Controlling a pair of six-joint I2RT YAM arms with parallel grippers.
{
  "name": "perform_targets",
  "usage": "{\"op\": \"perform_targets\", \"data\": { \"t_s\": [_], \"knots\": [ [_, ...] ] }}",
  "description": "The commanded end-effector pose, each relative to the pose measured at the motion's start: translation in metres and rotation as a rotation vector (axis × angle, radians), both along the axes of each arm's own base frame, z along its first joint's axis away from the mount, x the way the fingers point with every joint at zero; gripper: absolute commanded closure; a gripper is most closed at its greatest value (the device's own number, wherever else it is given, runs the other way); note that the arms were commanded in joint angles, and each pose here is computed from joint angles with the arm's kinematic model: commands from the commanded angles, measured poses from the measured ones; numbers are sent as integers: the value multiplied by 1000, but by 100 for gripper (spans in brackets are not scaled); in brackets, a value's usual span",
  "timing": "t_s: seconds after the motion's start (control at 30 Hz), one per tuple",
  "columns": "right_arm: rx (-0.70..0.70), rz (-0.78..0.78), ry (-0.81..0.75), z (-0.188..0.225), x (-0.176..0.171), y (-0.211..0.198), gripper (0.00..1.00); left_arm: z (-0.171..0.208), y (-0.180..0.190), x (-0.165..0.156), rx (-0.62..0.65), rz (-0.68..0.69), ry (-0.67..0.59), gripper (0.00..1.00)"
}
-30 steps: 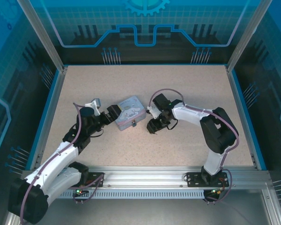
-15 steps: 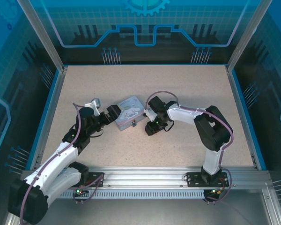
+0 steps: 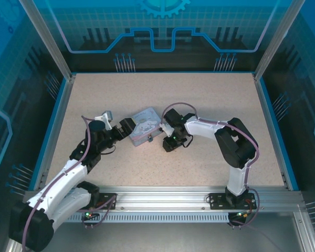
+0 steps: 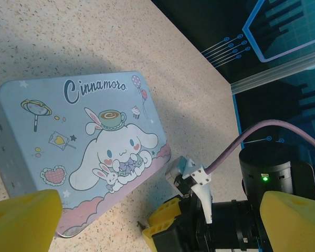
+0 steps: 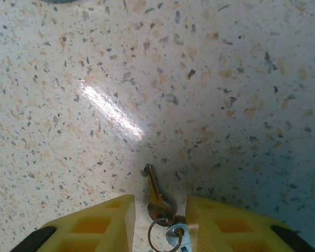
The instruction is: Unlock the padlock with the key
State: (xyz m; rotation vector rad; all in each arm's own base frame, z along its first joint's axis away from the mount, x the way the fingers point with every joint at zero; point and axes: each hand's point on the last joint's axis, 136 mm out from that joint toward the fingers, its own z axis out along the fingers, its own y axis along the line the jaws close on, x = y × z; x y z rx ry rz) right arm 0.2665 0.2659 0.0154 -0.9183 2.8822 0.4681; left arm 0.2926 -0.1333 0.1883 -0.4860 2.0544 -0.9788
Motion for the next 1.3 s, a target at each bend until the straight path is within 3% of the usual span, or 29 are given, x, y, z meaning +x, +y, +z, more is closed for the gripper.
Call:
{"op": "perform_targets", "data": {
  "t_s": [0.0, 0.3, 0.53, 0.87, 0.97, 1.17, 1.27],
  "knots": [
    [-61, 16, 43, -15, -13, -3, 70, -1, 2, -3, 36, -2, -11, 1],
    [-66, 13, 44, -17, -15, -4, 86, -3, 5, -5, 53, 5, -6, 1],
    [17, 1, 14, 6, -11, 3, 100, -2, 6, -6, 59, 5, -5, 1],
    [376, -104, -58, 70, 8, 7, 100, 25, -18, -6, -39, -112, -94, 6],
    [374, -104, -69, 73, 10, 1, 100, 28, -23, -5, -46, -129, -101, 8],
    [91, -33, -93, 46, 0, -13, 72, 20, -20, -2, -23, -101, -80, 7],
    [20, -6, -99, 37, -3, -11, 66, 16, -13, -3, -2, -70, -68, 7]
  ]
}}
